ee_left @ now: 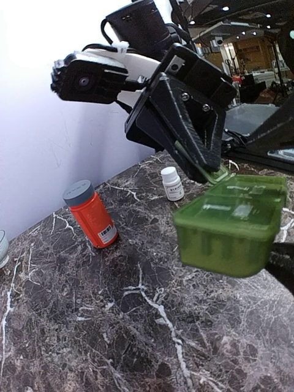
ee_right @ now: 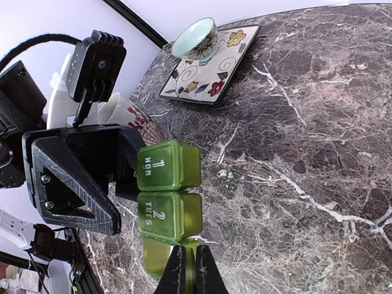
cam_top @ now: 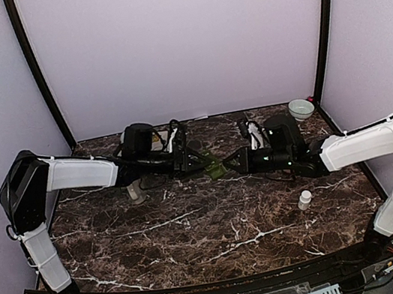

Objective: Sort the pills into containers
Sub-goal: Pass from the left arm to the right

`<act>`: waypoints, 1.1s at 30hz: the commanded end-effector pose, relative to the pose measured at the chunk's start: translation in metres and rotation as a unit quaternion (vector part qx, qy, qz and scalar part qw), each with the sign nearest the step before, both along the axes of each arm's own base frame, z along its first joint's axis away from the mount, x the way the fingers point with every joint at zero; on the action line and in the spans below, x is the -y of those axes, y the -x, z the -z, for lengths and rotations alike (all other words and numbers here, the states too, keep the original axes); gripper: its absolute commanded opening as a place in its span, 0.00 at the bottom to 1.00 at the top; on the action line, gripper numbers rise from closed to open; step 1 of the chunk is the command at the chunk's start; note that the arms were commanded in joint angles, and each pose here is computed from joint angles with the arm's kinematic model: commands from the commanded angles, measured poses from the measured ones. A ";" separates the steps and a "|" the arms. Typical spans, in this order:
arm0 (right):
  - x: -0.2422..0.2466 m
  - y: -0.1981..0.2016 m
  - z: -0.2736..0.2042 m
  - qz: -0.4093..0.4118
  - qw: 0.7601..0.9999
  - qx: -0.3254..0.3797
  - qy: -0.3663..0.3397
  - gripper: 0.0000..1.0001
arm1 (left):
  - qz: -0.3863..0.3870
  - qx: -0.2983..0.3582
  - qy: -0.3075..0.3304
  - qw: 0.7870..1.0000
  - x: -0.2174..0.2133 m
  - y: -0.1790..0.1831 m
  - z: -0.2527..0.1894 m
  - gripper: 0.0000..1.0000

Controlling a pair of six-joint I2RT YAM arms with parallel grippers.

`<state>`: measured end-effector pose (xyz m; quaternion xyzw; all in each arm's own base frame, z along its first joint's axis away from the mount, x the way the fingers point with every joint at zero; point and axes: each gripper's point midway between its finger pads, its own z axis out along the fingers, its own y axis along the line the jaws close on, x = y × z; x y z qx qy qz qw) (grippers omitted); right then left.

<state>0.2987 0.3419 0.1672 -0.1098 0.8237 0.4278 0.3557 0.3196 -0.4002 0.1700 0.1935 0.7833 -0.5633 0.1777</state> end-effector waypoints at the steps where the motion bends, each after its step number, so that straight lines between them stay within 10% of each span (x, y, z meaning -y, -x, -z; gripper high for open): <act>1: 0.000 -0.004 -0.003 -0.004 1.000 -0.004 -0.031 0.00 | -0.016 0.019 -0.011 1.000 -0.009 -0.006 0.005 0.57; 33: -0.025 -0.020 0.095 -0.133 0.977 -0.164 0.010 0.00 | -0.147 0.118 -0.090 0.978 -0.057 -0.035 -0.001 0.61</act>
